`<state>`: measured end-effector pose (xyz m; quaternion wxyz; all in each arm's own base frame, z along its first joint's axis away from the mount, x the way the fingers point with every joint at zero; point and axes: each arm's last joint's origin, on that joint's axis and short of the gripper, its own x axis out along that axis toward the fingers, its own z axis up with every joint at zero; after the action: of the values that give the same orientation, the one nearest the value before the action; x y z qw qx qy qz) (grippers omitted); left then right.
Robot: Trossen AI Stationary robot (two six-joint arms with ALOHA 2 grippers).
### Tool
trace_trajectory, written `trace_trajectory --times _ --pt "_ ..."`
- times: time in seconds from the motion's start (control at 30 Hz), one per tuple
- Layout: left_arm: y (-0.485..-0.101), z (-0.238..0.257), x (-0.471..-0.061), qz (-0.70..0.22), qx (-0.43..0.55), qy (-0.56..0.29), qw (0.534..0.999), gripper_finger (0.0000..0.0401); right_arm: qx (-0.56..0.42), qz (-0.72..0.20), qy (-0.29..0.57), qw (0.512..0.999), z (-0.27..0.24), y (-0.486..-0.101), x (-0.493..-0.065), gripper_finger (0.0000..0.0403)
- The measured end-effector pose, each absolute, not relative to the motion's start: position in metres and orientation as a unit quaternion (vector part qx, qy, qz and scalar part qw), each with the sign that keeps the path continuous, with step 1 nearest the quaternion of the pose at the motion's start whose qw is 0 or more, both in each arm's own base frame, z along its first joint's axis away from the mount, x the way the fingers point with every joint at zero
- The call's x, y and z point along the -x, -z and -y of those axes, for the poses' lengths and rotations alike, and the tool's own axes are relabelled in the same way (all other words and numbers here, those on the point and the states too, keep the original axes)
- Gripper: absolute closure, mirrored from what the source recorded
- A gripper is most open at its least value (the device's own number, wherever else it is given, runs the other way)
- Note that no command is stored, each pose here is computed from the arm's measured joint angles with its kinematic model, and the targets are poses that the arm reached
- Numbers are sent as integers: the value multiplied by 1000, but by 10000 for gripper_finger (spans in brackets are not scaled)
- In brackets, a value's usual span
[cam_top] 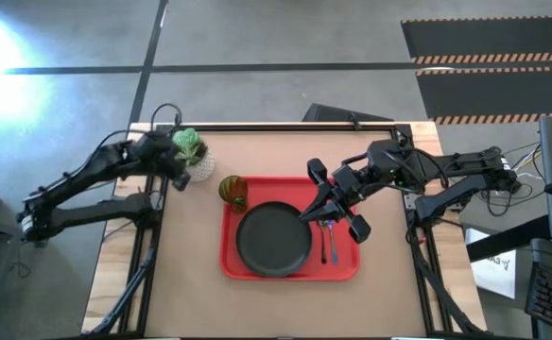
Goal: Pick and place plate/cup/fork/spoon on tray
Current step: Move the red tray to the center of the table
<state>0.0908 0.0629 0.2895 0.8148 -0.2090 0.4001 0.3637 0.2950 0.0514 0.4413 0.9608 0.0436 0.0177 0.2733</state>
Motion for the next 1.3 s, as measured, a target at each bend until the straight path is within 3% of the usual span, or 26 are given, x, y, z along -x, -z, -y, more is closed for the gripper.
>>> trace_trajectory --times 0.37,0.67,1.0,1.3 --pt "-223 -31 -77 -416 300 -307 802 401 -26 -14 -273 961 -51 -441 -295 394" --pt "-223 -12 -109 -370 292 -228 852 401 -29 -15 -273 961 -51 -441 -295 394" --pt "-187 20 -135 -476 283 -240 797 401 -29 -15 -273 961 -51 -441 -295 394" --pt "-172 35 -166 -473 280 -218 806 401 -43 -19 -274 961 -51 -441 -295 394"
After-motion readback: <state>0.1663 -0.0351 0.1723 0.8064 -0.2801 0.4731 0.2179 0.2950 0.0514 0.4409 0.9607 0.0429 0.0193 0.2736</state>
